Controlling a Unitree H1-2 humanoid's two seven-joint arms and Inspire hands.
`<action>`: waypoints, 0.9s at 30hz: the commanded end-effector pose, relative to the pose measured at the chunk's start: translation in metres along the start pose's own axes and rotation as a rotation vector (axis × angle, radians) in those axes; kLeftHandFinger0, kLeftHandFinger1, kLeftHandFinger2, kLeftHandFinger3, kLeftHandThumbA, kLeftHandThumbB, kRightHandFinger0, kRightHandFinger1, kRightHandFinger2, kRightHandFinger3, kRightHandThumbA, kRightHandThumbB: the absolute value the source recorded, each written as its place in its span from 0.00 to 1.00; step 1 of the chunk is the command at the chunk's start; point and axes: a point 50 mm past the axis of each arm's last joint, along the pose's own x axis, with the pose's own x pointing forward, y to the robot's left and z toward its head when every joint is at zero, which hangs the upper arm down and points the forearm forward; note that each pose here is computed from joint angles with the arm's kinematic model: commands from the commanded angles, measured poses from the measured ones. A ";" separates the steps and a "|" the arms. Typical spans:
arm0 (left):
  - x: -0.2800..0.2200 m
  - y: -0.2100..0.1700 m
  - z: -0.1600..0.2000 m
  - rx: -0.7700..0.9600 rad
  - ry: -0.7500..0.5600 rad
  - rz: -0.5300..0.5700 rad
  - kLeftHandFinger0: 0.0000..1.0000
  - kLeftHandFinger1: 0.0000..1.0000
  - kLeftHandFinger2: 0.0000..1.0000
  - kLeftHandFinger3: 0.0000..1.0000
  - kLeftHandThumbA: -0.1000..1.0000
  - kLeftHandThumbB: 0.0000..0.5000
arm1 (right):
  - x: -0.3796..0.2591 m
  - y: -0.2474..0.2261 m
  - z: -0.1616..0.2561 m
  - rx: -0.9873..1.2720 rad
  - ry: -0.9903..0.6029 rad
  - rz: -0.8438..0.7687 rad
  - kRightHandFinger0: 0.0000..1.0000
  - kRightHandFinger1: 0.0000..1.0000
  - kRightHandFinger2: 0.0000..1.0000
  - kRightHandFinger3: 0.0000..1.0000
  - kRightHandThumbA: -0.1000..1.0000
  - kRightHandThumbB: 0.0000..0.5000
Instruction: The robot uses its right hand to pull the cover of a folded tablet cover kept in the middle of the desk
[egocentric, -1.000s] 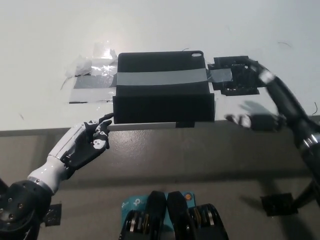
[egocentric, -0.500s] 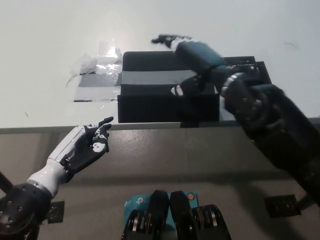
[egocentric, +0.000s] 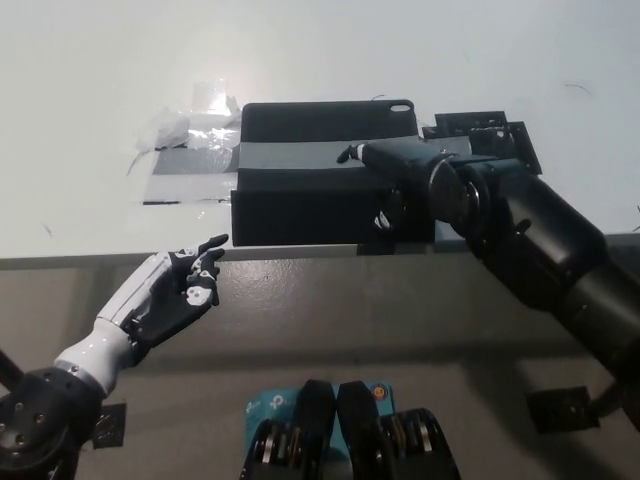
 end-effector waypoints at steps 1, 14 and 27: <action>0.001 0.004 0.018 0.033 -0.056 -0.016 1.00 1.00 1.00 1.00 0.67 0.42 | -0.001 -0.011 0.017 -0.052 0.007 0.022 1.00 1.00 1.00 1.00 0.73 1.00; 0.003 0.008 0.023 0.046 -0.058 -0.017 1.00 1.00 1.00 1.00 0.67 0.42 | -0.034 0.017 0.046 -0.038 -0.020 0.142 1.00 1.00 1.00 1.00 0.67 1.00; 0.012 0.016 0.037 0.058 -0.094 -0.005 1.00 1.00 1.00 1.00 0.63 0.38 | -0.070 0.029 0.018 0.050 -0.013 0.181 1.00 1.00 1.00 1.00 0.65 1.00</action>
